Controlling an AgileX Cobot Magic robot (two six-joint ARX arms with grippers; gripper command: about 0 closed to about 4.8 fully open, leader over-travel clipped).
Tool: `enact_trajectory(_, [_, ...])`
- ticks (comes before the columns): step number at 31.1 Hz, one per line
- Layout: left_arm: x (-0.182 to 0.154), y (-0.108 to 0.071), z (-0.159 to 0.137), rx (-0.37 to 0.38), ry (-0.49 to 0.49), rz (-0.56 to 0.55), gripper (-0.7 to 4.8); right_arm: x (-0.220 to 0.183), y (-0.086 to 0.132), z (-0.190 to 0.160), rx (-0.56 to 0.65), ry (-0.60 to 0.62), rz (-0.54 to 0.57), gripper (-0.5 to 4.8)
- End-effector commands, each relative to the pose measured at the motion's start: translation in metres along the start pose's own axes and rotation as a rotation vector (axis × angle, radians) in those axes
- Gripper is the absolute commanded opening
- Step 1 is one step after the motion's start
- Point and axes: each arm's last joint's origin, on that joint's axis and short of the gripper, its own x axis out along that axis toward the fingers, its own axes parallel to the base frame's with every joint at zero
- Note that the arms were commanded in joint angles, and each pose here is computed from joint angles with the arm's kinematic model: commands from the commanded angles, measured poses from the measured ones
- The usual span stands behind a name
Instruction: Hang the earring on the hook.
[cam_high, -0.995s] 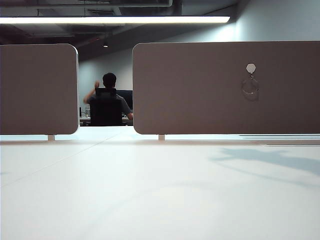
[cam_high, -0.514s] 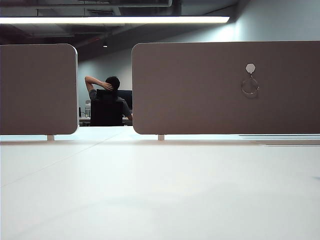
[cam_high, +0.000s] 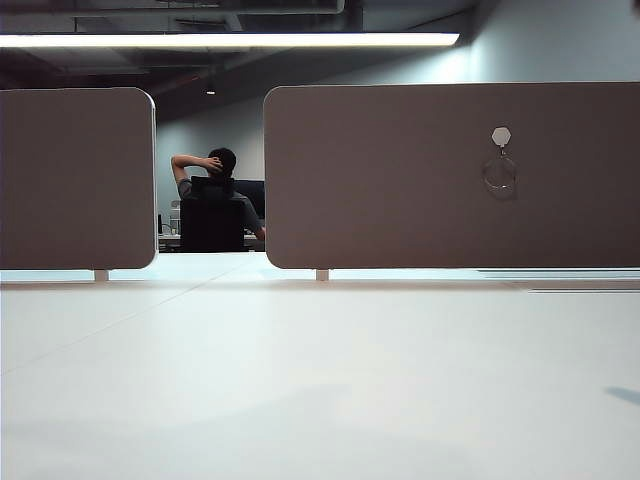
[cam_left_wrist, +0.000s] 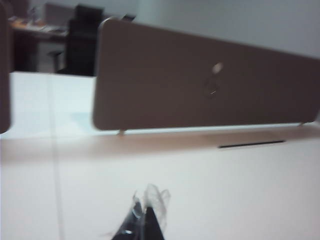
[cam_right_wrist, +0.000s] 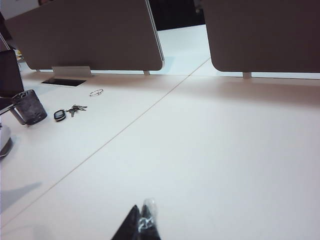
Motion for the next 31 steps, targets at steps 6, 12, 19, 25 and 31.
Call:
enact_trajectory(6, [0.023, 0.012, -0.055, -0.074, 0.058, 0.056, -0.06, 0.015, -0.018, -0.047, 0.011, 0.007, -0.084, -0.06])
enact_trajectory(12, [0.03, 0.018, -0.082, -0.071, 0.033, 0.112, -0.06, 0.018, -0.026, -0.068, 0.028, 0.038, -0.133, -0.06])
enact_trajectory(19, [0.031, 0.024, -0.109, -0.076, 0.137, 0.179, -0.06, 0.018, -0.029, -0.072, -0.079, 0.07, -0.21, -0.05])
enact_trajectory(25, [0.031, 0.027, -0.101, -0.059, 0.041, 0.303, -0.06, 0.015, -0.037, -0.065, -0.087, -0.001, -0.306, -0.05])
enact_trajectory(31, [0.03, 0.027, -0.089, -0.065, -0.096, 0.347, -0.06, 0.005, -0.052, -0.048, -0.08, -0.181, -0.487, -0.05])
